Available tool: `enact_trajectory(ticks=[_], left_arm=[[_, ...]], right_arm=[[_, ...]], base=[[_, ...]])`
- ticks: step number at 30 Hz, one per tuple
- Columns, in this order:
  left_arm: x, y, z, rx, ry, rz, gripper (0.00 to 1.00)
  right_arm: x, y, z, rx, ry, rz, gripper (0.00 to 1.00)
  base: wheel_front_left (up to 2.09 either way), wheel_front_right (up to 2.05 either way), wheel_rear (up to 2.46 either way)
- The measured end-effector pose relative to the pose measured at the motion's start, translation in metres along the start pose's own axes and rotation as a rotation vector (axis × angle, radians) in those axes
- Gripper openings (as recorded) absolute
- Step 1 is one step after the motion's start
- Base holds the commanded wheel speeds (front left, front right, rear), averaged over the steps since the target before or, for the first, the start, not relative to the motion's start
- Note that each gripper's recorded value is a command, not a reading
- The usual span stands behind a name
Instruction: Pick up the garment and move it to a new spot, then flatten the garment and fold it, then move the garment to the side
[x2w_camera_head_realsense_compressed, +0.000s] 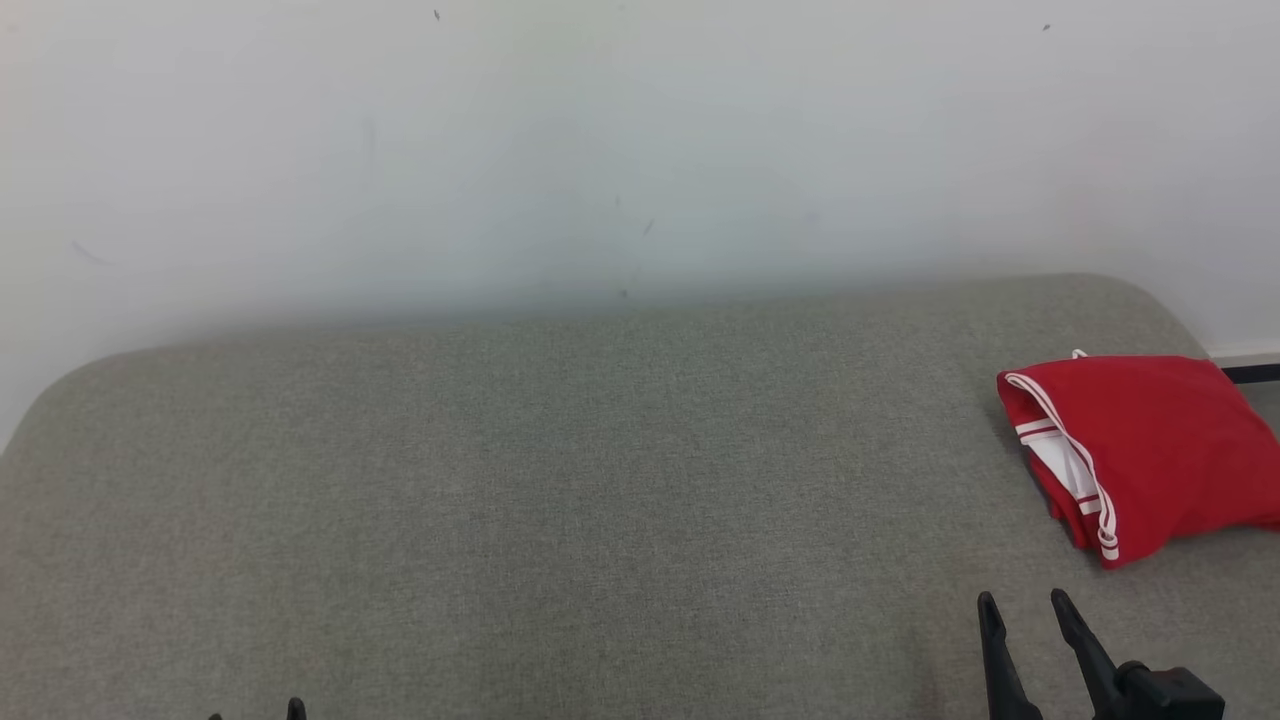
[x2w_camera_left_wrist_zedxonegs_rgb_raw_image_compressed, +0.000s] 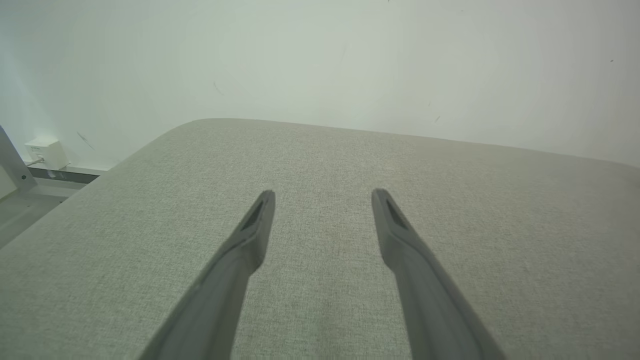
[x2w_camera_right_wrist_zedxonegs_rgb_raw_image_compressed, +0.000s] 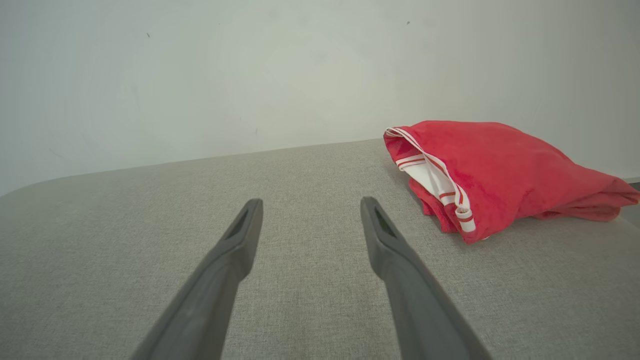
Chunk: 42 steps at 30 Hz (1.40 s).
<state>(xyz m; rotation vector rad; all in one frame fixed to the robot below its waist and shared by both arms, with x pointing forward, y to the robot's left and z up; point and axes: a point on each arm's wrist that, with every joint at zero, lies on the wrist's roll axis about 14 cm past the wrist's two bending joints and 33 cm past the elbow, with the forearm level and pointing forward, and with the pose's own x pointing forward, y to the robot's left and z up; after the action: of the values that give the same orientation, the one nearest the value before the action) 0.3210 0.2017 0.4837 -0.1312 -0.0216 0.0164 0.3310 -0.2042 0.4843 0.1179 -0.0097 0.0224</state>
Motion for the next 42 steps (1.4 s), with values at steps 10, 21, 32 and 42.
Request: enact_trajectory(ticks=[10,21,32,42], left_arm=[[-0.003,0.001,-0.001,-0.003,0.002,0.004,1.0],[-0.004,0.004,0.0,0.004,0.0,0.012,1.0],[-0.004,0.006,-0.003,0.012,0.009,0.016,0.0],[-0.015,0.007,-0.036,-0.021,0.121,0.035,0.0]], right_arm=[[-0.006,0.005,-0.004,0.027,0.001,-0.01,1.0],[-0.006,0.007,-0.008,0.038,0.008,-0.014,1.0],[-0.009,0.009,-0.015,0.048,0.029,-0.015,0.0],[-0.034,0.004,-0.061,0.065,0.175,-0.044,0.0]], base=[[0.0,0.0,0.0],[0.0,0.0,0.0],[0.0,0.0,0.0],[0.0,0.0,0.0]])
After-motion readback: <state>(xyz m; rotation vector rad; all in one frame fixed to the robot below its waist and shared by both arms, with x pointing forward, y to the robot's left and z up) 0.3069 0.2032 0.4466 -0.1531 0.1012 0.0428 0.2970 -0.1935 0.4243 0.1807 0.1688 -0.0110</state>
